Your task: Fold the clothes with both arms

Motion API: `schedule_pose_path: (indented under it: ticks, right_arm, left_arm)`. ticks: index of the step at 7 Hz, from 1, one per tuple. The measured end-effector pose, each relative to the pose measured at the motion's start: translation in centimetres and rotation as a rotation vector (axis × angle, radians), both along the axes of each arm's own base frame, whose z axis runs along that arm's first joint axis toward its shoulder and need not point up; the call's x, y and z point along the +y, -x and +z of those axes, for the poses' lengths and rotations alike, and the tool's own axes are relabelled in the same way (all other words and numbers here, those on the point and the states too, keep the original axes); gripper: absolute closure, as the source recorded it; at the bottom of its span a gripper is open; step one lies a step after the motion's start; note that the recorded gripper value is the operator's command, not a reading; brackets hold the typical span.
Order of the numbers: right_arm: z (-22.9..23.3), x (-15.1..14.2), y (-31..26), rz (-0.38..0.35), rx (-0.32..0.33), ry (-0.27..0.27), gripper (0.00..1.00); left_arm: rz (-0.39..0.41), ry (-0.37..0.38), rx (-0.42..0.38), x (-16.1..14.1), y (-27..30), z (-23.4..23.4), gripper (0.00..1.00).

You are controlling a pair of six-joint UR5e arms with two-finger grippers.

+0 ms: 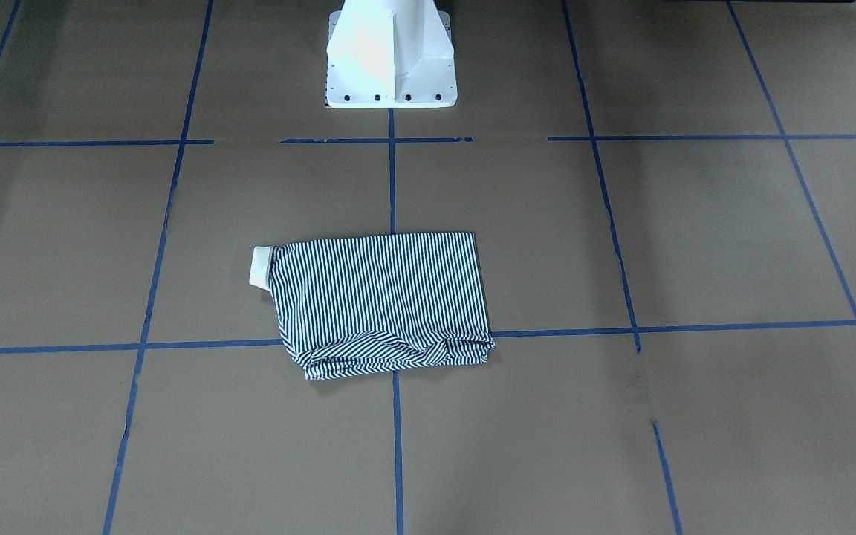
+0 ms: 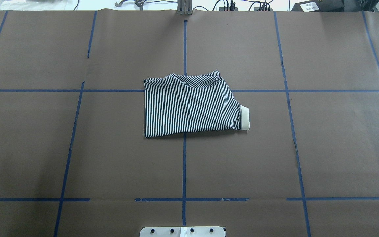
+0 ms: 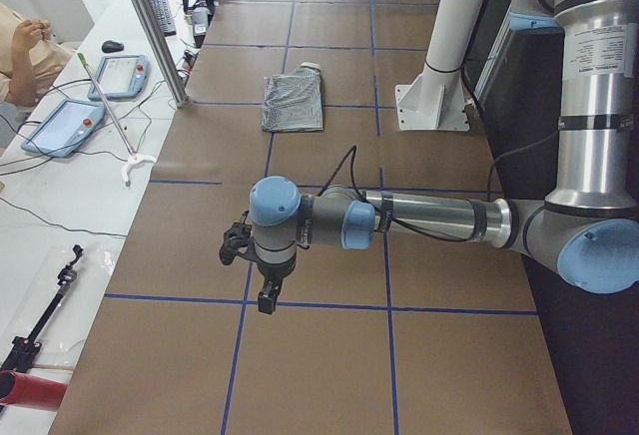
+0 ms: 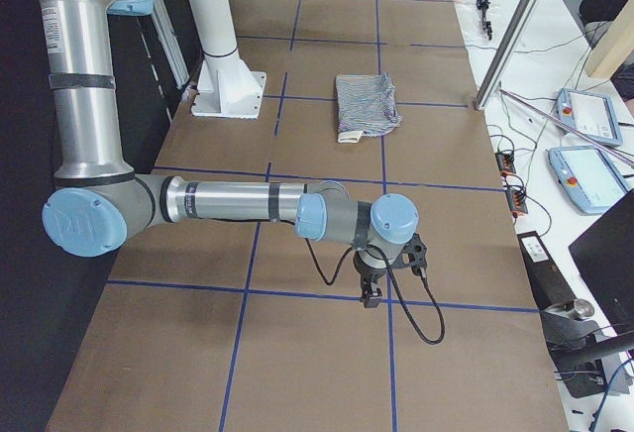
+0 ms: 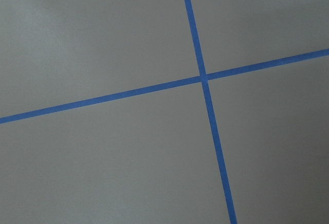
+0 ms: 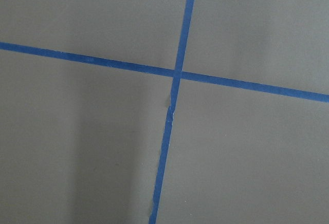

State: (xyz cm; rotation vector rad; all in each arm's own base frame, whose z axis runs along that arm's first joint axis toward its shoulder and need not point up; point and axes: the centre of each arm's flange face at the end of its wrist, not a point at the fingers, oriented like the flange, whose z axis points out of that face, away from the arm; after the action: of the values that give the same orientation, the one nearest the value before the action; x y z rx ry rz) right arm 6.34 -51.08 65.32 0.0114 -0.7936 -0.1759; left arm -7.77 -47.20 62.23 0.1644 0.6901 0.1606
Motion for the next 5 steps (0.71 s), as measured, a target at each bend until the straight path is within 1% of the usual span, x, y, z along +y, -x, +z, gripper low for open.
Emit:
schedule_pose_path:
  ticks: [1, 2, 5]
  right_arm:
    - [-0.15, -0.12, 0.00, 0.003, 0.001, -0.023, 0.00]
    - [-0.24, -0.18, 0.00, 0.008, 0.001, -0.033, 0.00]
    - [-0.31, -0.18, 0.00, 0.012, 0.001, -0.038, 0.00]
  left_arm:
    - [0.000, -0.005, 0.002, 0.03, -0.02, -0.27, 0.00]
    - [0.001, -0.008, 0.003, 0.06, -0.03, -0.41, 0.00]
    - [0.001, -0.014, 0.007, 0.03, -0.06, -0.70, 0.00]
